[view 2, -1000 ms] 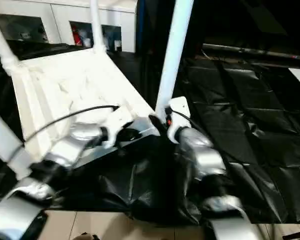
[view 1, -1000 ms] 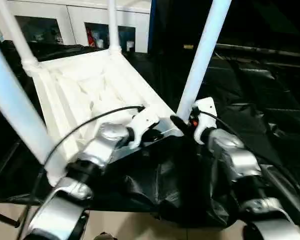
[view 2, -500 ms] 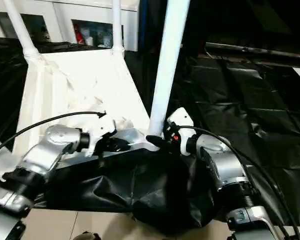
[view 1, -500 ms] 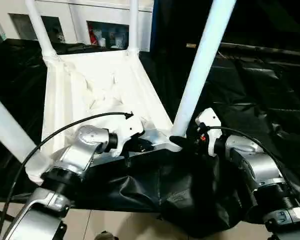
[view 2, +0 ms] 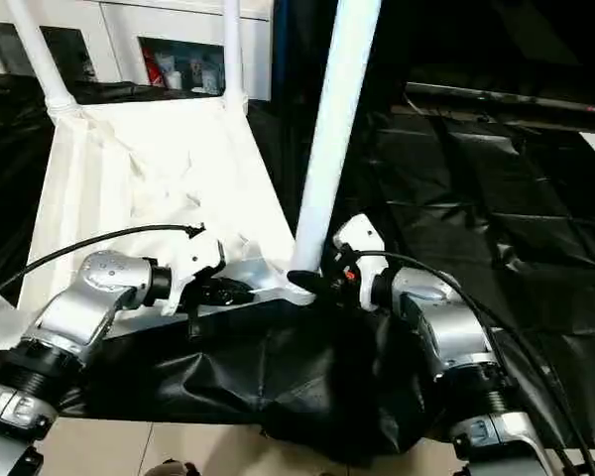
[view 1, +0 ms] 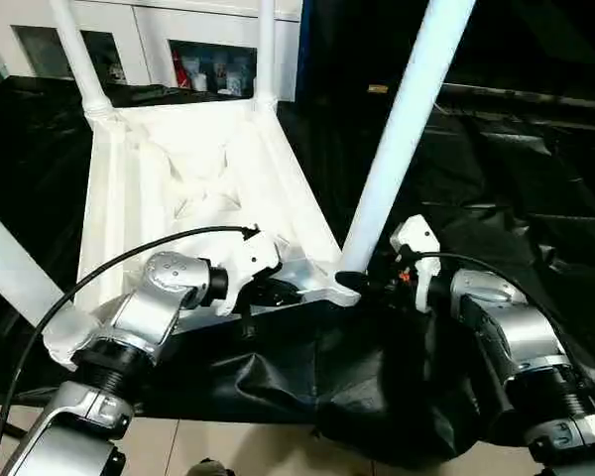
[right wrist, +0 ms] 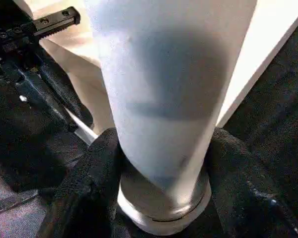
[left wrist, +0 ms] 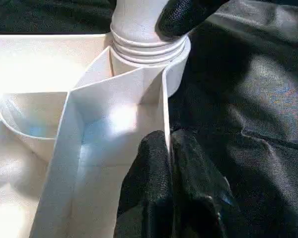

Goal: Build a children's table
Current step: Rotate leg to tighten

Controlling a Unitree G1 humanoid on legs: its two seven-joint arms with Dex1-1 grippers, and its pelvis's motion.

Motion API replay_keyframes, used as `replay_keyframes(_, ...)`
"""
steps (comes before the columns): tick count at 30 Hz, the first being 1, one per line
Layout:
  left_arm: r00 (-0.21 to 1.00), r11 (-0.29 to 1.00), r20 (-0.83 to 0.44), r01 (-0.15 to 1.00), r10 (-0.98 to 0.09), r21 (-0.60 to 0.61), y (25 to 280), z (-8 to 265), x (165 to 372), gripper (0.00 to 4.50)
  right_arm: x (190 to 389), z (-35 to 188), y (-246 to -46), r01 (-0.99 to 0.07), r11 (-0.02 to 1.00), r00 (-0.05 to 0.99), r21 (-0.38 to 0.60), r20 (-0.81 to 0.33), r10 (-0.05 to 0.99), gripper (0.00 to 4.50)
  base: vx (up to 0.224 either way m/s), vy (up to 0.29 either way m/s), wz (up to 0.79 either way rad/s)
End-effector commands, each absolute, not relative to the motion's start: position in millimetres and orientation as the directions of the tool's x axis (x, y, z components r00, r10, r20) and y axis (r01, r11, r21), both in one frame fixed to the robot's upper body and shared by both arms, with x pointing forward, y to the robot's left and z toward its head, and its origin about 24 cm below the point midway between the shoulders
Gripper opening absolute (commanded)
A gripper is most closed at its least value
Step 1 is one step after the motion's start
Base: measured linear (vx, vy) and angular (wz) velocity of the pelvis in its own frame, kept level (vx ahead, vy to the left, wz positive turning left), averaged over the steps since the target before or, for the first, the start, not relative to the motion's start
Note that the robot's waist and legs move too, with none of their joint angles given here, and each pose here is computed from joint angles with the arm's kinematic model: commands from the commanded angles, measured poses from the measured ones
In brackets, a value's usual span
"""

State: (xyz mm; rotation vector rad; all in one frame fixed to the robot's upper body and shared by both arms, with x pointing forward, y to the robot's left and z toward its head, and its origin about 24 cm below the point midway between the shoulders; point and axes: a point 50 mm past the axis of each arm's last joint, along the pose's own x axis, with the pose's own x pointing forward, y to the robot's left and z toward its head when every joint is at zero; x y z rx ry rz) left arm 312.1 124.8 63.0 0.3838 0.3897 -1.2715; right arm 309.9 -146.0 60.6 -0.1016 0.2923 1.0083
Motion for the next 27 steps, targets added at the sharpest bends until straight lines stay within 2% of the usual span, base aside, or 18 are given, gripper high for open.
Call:
replay_keyframes(1, 0.166, 0.178, -0.429, 0.984, -0.888, 0.012, 110, 61, 303, 0.0, 301.6, 50, -137.9, -0.868, 0.487, 0.437, 0.099, -0.315, 0.843, 2.13, 0.0, 0.0, 0.0)
replay_keyframes(6, 0.194, 0.206, -0.435, 0.978, -0.879, 0.02, 109, 59, 305, 0.0, 301.2, 42, -138.5, -0.84, 0.533, 0.475, 0.105, -0.335, 0.814, 2.11, 0.0, 0.0, 0.0)
replay_keyframes(8, 0.246, 0.258, -0.444, 0.965, -0.862, 0.034, 109, 57, 310, 0.0, 303.3, 35, -138.6, -0.8, 0.59, 0.522, 0.11, -0.356, 0.775, 2.1, 0.0, 0.0, 0.0)
replay_keyframes(10, 0.361, 0.374, -0.458, 0.925, -0.812, 0.067, 106, 53, 321, 0.0, 306.8, 19, -134.7, -0.696, 0.703, 0.606, 0.144, -0.408, 0.683, 2.1, 0.0, 0.0, 0.0)
replay_keyframes(12, 0.382, 0.394, -0.459, 0.916, -0.802, 0.075, 104, 53, 324, 0.0, 307.4, 16, -132.2, -0.669, 0.726, 0.621, 0.159, -0.416, 0.664, 2.1, 0.0, 0.0, 0.0)
replay_keyframes(16, 0.533, 0.554, -0.475, 0.825, -0.7, 0.11, 82, 51, 341, 0.0, 316.7, 0, -104.5, -0.468, 0.861, 0.718, 0.198, -0.484, 0.501, 2.09, 0.0, 0.0, 0.0)
replay_keyframes(19, 0.567, 0.589, -0.463, 0.8, -0.682, 0.111, 70, 52, 345, 0.0, 321.3, -1, -92.3, -0.407, 0.891, 0.747, 0.204, -0.488, 0.453, 2.09, 0.0, 0.0, 0.0)
replay_keyframes(21, 0.571, 0.591, -0.449, 0.799, -0.687, 0.112, 58, 55, 347, 0.0, 325.3, 4, -77.2, -0.408, 0.889, 0.762, 0.207, -0.46, 0.457, 2.09, 0.0, 0.0, 0.0)
replay_keyframes(25, 0.549, 0.564, -0.456, 0.817, -0.701, 0.116, 59, 55, 347, 0.0, 327.7, 13, -73.0, -0.448, 0.862, 0.767, 0.235, -0.393, 0.506, 2.09, 0.0, 0.0, 0.0)
replay_keyframes(26, 0.549, 0.564, -0.456, 0.817, -0.701, 0.116, 59, 55, 347, 0.0, 327.7, 13, -73.0, -0.448, 0.862, 0.767, 0.235, -0.393, 0.506, 2.65, 0.0, 0.0, 0.0)
replay_keyframes(27, 0.544, 0.558, -0.457, 0.822, -0.704, 0.119, 60, 54, 347, 0.0, 328.1, 16, -72.6, -0.461, 0.852, 0.763, 0.247, -0.38, 0.523, 2.79, 0.0, 0.0, 0.0)
